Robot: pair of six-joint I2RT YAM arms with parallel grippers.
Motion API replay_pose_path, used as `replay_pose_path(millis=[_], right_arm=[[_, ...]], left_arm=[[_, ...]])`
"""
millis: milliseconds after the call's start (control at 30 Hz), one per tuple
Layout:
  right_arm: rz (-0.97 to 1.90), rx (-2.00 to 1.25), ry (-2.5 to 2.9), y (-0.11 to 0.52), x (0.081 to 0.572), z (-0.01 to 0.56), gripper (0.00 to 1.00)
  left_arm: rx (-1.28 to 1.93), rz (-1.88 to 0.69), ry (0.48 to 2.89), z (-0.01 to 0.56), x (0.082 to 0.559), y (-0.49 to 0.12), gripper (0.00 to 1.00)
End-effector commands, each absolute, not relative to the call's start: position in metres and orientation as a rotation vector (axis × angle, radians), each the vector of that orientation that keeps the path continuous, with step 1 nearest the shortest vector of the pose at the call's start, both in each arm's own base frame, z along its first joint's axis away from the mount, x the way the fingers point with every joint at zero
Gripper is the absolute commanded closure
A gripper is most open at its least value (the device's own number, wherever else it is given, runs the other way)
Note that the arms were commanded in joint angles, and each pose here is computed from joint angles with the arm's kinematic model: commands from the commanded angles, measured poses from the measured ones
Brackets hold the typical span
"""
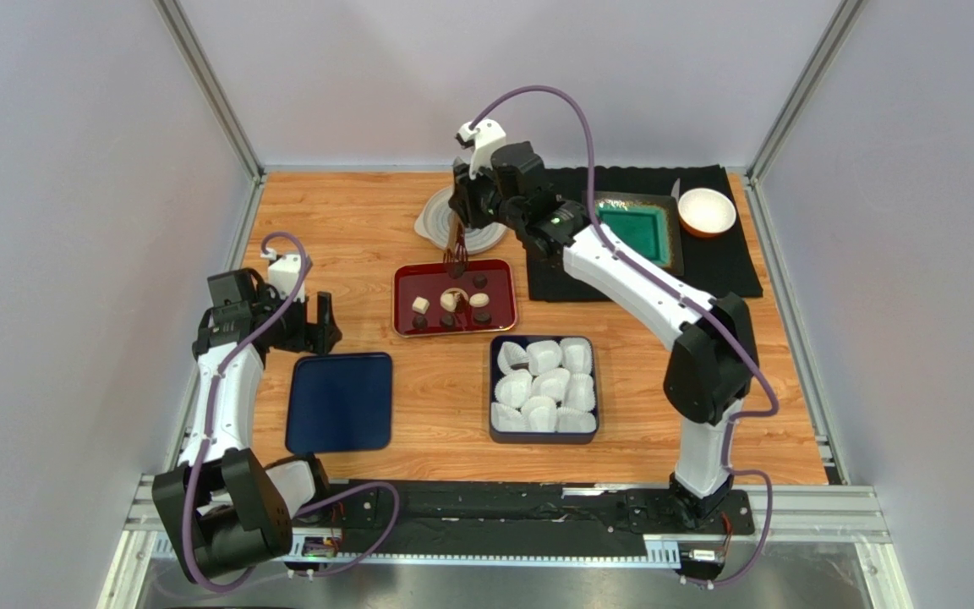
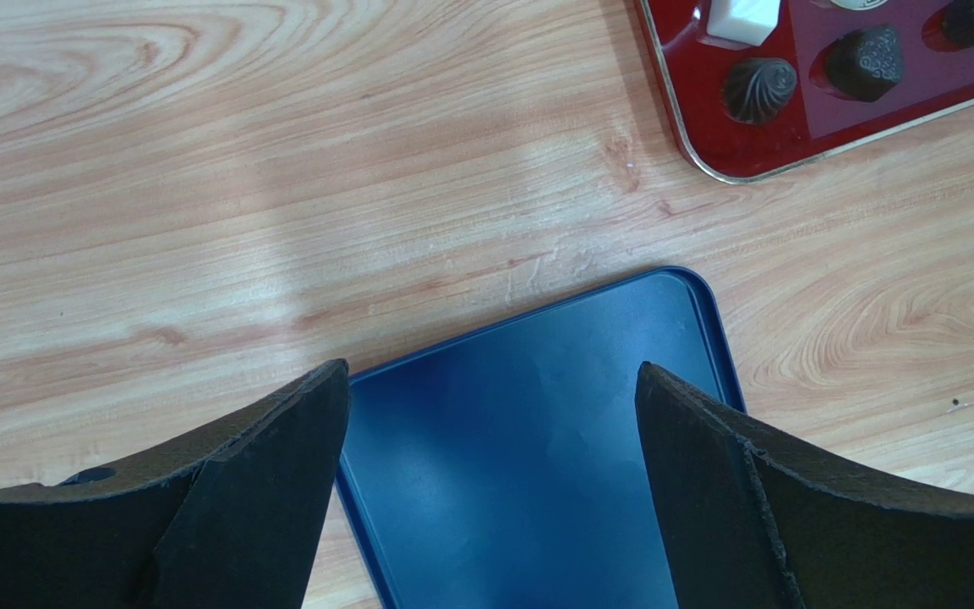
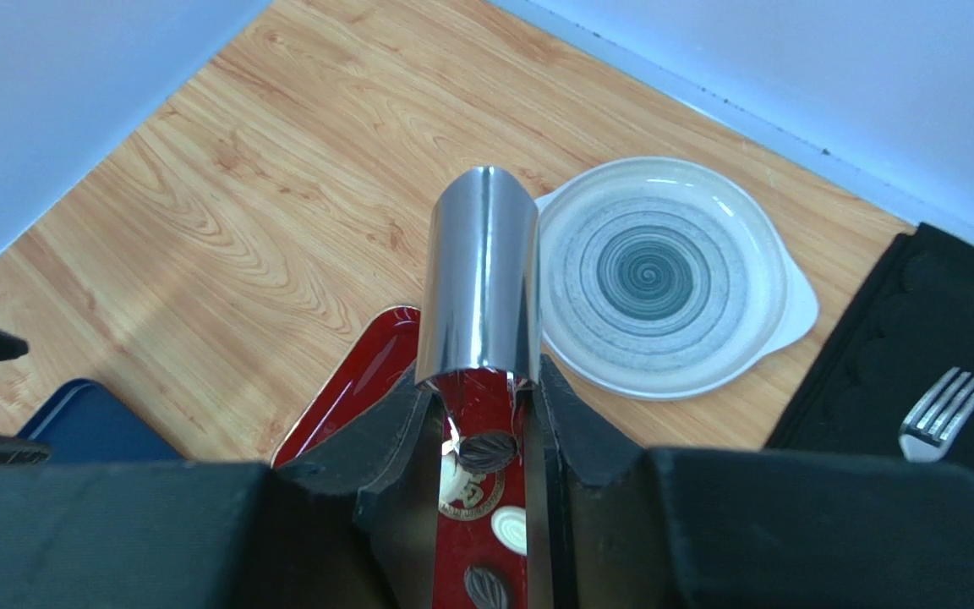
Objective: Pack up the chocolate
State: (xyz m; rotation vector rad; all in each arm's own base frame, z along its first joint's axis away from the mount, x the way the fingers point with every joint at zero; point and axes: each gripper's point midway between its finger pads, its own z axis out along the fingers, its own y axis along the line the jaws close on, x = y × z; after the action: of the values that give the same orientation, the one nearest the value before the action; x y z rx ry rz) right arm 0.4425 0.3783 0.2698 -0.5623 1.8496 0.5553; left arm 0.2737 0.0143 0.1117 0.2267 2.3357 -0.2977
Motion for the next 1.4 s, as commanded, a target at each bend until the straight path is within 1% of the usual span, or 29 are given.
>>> replay_pose_path(millis=[0,67,100,133,200,233,267,367,467,600,900,1133,1333,1367], right_arm=[[0.545,-0.563,1.74,0.352,0.416,0.329,0.92],[0.51,-0.527,1.729,0.333,0.405,0.345,0.92],[0.495,-0.539,1.771,0.326,0.398,0.328,0.92],[0.5,-0.525,1.75,0.315,0.387,0.342,0.92],[0.499,-0.531,1.781,0.304,0.372,0.334,0.92],[0.488,-0.534,1.816,0.296,0.364,0.319,0.92],[0.494,-0.525,1.8,0.286,0.352,0.328,0.92],[0.492,-0.517,1.822,0.264,0.326,0.32,0.92],[0.486,-0.508,1.845,0.25,0.31,0.313,0.92],[0.507,-0.49,1.841,0.237,0.293,0.319,0.91],[0.485,-0.484,1.903,0.231,0.288,0.289,0.91],[0.492,-0.481,1.926,0.23,0.284,0.28,0.91],[0.5,-0.473,1.931,0.229,0.281,0.277,0.84],[0.5,-0.47,1.932,0.228,0.282,0.277,0.82]], left_arm=[[0.256,-0.255,2.305,0.121,0.274,0.019,0.09],[0.26,-0.253,2.307,0.121,0.273,0.019,0.09],[0.26,-0.253,2.307,0.12,0.273,0.019,0.09],[0.259,-0.254,2.308,0.12,0.273,0.019,0.09],[0.258,-0.257,2.309,0.12,0.272,0.019,0.09],[0.259,-0.259,2.311,0.119,0.272,0.018,0.09],[0.258,-0.261,2.312,0.119,0.271,0.018,0.09],[0.26,-0.266,2.312,0.119,0.271,0.017,0.09],[0.255,-0.272,2.31,0.119,0.271,0.017,0.09],[0.251,-0.281,2.311,0.12,0.271,0.016,0.09],[0.252,-0.288,2.307,0.122,0.27,0.014,0.09],[0.25,-0.293,2.307,0.122,0.271,0.014,0.09],[0.248,-0.298,2.302,0.124,0.272,0.013,0.09],[0.25,-0.3,2.302,0.125,0.272,0.013,0.09]])
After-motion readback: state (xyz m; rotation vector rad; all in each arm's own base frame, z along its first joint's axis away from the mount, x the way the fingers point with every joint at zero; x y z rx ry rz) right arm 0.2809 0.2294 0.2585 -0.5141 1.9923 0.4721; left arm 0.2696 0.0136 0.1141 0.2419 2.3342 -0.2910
